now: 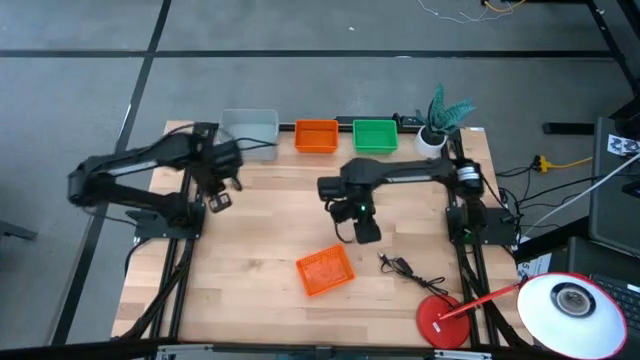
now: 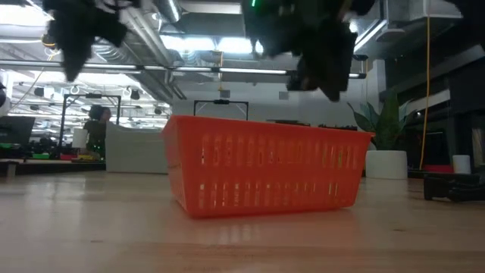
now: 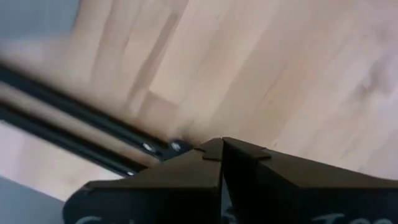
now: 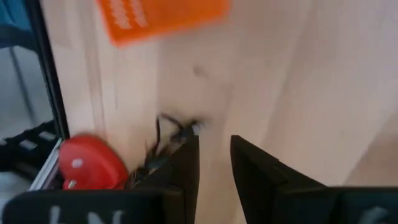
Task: Stack baskets by color
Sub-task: Stack the bottom orange bin on top of the top orange bin
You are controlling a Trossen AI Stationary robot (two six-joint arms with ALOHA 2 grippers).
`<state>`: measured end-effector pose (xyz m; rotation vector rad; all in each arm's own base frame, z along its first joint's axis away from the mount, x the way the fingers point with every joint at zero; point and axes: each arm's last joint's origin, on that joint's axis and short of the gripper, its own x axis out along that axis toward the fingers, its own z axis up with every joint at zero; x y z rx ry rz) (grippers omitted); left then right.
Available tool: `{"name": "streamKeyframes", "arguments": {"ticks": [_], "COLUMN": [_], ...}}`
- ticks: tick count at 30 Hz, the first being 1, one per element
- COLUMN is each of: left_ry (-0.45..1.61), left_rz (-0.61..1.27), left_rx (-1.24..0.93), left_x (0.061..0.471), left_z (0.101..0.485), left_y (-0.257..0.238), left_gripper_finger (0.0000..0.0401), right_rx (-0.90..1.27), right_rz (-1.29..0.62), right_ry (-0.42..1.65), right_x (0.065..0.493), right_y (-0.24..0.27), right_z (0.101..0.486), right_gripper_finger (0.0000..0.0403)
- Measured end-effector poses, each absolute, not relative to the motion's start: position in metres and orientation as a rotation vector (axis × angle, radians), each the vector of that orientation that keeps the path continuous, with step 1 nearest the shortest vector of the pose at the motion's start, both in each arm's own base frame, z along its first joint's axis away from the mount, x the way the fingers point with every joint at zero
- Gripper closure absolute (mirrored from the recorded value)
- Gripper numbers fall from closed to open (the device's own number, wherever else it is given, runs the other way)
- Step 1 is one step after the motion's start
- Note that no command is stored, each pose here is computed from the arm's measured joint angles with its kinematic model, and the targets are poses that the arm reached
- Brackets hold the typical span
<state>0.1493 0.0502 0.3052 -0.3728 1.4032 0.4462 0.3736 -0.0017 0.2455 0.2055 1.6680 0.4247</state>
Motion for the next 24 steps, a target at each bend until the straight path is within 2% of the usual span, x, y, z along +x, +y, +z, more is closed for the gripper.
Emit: {"name": "streamKeyframes", "arguments": {"ticks": [5,8,11,15,17,20,24], "left_ry": [1.141,0.961,0.781,0.542,0.44,0.281,0.119], "left_rz": [0.534,0.491,0.436,0.393,0.384,0.403,0.376], "left_rx": [-0.559,-0.628,-0.604,-0.433,-0.453,-0.618,-0.521], "left_x": [0.108,0.092,0.079,0.071,0.067,0.066,0.077], "left_z": [0.277,0.258,0.243,0.232,0.229,0.222,0.215], "left_y": [0.023,0.013,0.007,0.007,0.006,0.006,0.006], "left_gripper_finger": [0.04,0.04,0.04,0.0401,0.0401,0.0401,0.0401], "right_rx": [0.135,0.163,0.178,0.179,0.177,0.161,0.147], "right_rz": [0.447,0.416,0.362,0.305,0.28,0.249,0.265], "right_ry": [1.459,1.395,1.367,1.312,1.265,1.162,1.082], "right_x": [0.363,0.351,0.338,0.327,0.327,0.332,0.337], "right_y": [0.027,0.041,0.054,0.068,0.073,0.079,0.086], "right_z": [0.259,0.256,0.249,0.234,0.226,0.22,0.221], "right_gripper_finger": [0.0312,0.0312,0.0312,0.0312,0.0312,0.0312,0.0312]}}
